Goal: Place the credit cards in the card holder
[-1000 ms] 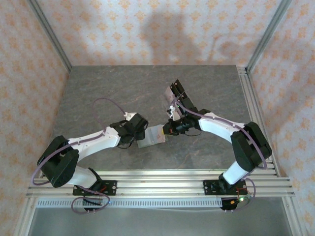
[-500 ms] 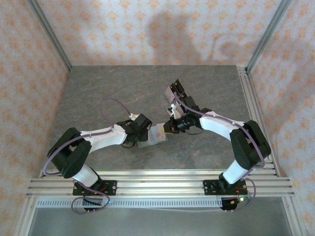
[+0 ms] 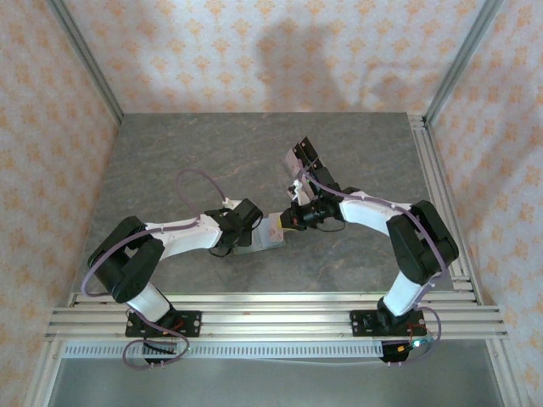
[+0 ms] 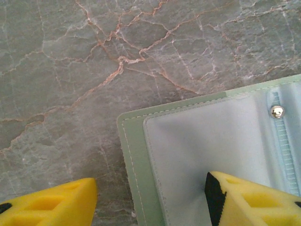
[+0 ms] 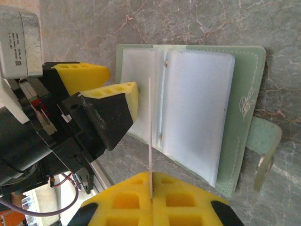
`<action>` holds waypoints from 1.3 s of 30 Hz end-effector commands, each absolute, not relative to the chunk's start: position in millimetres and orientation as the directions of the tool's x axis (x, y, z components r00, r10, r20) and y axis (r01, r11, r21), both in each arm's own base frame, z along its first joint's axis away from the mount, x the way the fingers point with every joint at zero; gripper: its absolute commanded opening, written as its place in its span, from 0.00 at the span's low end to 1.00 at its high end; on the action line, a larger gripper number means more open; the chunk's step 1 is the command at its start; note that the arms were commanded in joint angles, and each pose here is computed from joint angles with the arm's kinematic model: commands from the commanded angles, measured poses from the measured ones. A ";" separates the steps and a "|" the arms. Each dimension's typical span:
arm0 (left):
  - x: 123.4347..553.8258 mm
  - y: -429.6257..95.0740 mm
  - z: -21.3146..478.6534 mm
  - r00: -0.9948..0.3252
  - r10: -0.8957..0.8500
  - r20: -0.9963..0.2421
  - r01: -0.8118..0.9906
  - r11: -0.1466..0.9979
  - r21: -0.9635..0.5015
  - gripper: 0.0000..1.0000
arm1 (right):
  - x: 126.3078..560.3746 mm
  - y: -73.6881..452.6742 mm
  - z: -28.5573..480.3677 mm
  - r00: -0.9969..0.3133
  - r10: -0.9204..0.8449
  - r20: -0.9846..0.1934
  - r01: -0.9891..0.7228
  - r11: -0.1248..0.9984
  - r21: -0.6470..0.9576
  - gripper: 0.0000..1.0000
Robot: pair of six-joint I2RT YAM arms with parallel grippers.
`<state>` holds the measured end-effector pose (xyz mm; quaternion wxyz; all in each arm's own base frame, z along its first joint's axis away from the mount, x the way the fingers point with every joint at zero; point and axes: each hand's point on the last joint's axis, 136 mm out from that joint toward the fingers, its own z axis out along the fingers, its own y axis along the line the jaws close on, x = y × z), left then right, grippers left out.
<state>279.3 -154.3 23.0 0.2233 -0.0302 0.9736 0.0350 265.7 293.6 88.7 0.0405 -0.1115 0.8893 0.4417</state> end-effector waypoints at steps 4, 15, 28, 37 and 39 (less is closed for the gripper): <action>279.4 -144.5 31.4 -0.881 0.045 -0.470 -0.018 0.992 0.128 0.66 | 272.4 300.8 87.6 -0.974 -0.141 -0.180 -0.228 0.547 0.805 0.00; 288.6 -126.8 49.4 -0.861 -0.199 -0.468 -0.166 0.980 -0.113 0.70 | 273.5 316.2 77.8 -0.969 -0.152 -0.193 -0.245 0.552 0.797 0.00; 273.0 -129.3 24.5 -0.879 -0.260 -0.399 -0.209 0.963 -0.168 0.64 | 276.3 328.5 68.9 -0.963 -0.186 -0.195 -0.266 0.530 0.805 0.00; 281.4 -132.0 20.4 -0.877 -0.255 -0.406 -0.207 0.965 -0.158 0.62 | 274.6 339.3 66.4 -0.963 -0.193 -0.190 -0.263 0.508 0.820 0.00; 283.8 -132.9 19.6 -0.878 -0.249 -0.408 -0.203 0.967 -0.153 0.62 | 275.1 341.6 66.6 -0.964 -0.191 -0.187 -0.260 0.503 0.824 0.00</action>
